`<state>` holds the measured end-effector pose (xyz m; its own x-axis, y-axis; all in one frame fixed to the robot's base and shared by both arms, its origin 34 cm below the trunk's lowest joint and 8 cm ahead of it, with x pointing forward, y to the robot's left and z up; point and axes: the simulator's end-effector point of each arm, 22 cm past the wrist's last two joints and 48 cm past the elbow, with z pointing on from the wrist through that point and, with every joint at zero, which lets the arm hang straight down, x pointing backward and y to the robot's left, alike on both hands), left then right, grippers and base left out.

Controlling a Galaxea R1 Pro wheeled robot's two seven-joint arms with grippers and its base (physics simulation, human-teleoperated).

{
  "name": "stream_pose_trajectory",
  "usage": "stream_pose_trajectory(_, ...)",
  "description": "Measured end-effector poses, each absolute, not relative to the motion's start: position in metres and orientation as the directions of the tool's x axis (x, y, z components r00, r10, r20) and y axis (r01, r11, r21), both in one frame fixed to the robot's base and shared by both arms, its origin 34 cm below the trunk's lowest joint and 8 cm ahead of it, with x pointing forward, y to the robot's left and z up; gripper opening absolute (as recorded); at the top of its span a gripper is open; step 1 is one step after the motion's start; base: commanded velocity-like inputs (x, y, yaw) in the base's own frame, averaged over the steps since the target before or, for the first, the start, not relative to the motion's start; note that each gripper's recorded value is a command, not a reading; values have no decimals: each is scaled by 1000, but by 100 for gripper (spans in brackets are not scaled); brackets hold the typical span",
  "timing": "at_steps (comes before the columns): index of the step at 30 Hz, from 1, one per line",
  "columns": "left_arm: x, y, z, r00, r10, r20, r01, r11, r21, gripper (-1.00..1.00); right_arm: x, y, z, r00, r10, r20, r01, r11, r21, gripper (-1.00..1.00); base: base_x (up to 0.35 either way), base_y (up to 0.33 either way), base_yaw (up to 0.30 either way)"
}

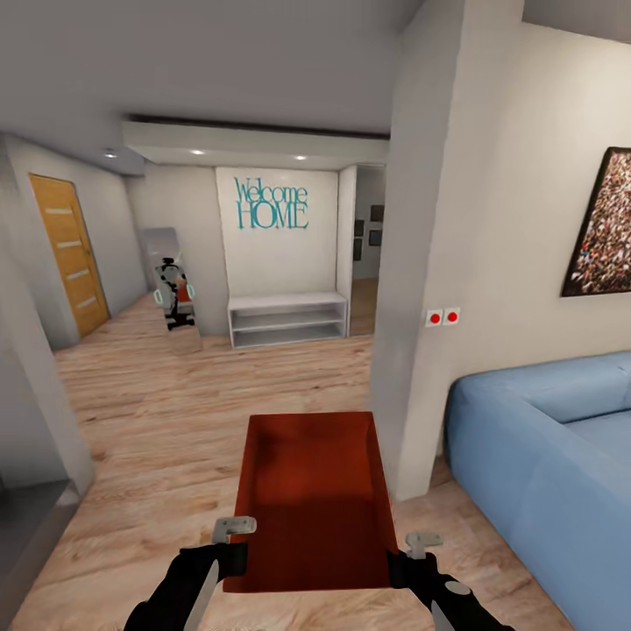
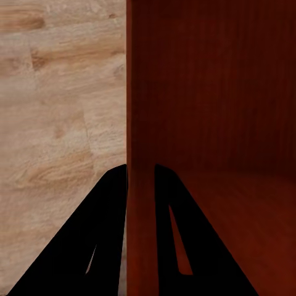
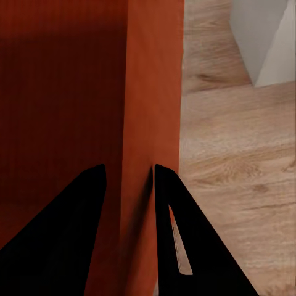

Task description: Move the two storage containers from the living room to the garage. In the garage, place one container on the floor and stack the other container on top of it (either order is fine).

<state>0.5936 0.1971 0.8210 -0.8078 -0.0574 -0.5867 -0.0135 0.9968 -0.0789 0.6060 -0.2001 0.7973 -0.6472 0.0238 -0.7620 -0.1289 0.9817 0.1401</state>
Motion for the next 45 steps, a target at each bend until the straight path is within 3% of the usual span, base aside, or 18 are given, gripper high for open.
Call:
stream_pose_trajectory(15, 594, 197, 822, -806, -57, -589, -13, 997, -79, -100, 606, -200, 798, -645, 24, -764, -129, 982, 140, -100, 0, 0, 257)
stream_pose_trajectory(31, 595, 197, 824, -804, -54, -592, -11, 997, -76, -100, 607, -200, 799, -642, 25, -766, -130, 982, 141, -100, 1, 0, 14)
stream_pose_trajectory(45, 595, 197, 825, -802, -54, -595, -10, 997, -76, -100, 607, -200, 800, -639, 27, -769, -129, 982, 141, -100, 306, 53, 0)
